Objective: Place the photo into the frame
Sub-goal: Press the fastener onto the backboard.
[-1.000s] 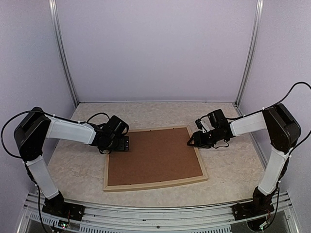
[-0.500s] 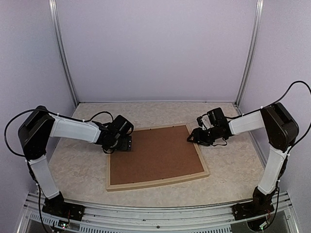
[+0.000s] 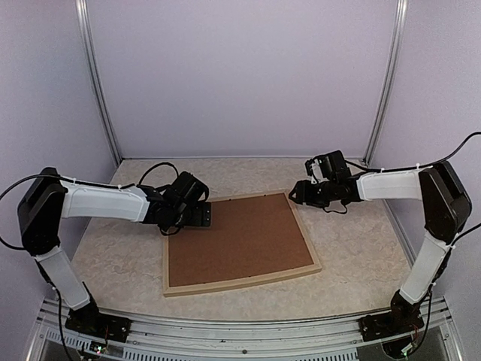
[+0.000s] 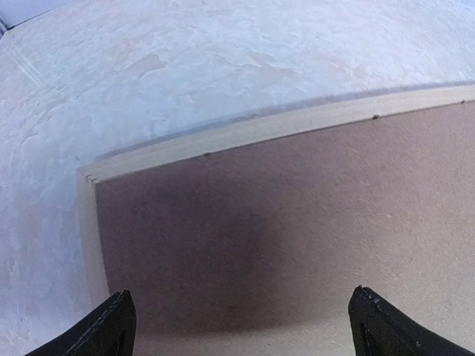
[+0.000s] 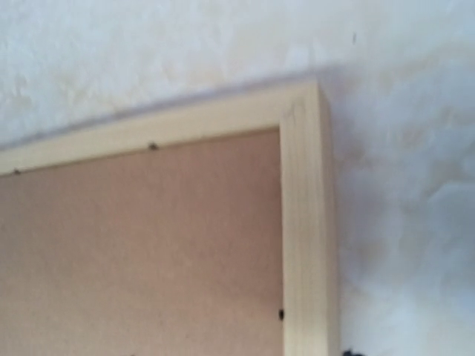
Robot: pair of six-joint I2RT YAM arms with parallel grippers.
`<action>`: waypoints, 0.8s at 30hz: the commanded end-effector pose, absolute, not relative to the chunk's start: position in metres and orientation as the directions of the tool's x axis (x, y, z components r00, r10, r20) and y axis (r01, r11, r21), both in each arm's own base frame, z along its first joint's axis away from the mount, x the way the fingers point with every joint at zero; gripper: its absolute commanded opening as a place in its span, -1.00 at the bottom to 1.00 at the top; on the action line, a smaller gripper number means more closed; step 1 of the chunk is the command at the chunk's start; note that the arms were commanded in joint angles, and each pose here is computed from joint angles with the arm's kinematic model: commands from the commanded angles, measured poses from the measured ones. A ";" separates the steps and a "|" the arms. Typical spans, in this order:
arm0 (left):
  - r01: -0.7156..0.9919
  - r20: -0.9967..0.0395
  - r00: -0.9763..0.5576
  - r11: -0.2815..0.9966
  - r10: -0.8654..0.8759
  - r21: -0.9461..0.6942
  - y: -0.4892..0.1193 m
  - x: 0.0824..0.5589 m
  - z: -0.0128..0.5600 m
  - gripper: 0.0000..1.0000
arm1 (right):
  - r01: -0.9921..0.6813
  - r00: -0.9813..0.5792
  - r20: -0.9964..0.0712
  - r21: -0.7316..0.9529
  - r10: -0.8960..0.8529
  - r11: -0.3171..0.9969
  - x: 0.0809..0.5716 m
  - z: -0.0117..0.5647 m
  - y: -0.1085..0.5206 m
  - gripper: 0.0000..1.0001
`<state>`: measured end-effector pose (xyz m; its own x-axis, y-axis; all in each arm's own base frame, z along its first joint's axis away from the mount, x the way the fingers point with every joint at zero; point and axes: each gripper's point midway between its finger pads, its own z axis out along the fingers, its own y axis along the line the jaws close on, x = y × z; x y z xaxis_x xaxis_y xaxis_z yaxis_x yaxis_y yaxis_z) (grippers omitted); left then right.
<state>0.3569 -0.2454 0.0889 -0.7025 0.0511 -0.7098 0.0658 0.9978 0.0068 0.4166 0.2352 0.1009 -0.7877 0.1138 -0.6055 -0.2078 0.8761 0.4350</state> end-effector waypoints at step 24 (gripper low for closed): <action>-0.146 -0.597 -0.780 0.982 -0.189 -0.121 -0.124 0.357 0.053 0.51 | -0.211 -0.845 -0.532 0.437 0.062 0.874 0.411 0.066 0.235 0.15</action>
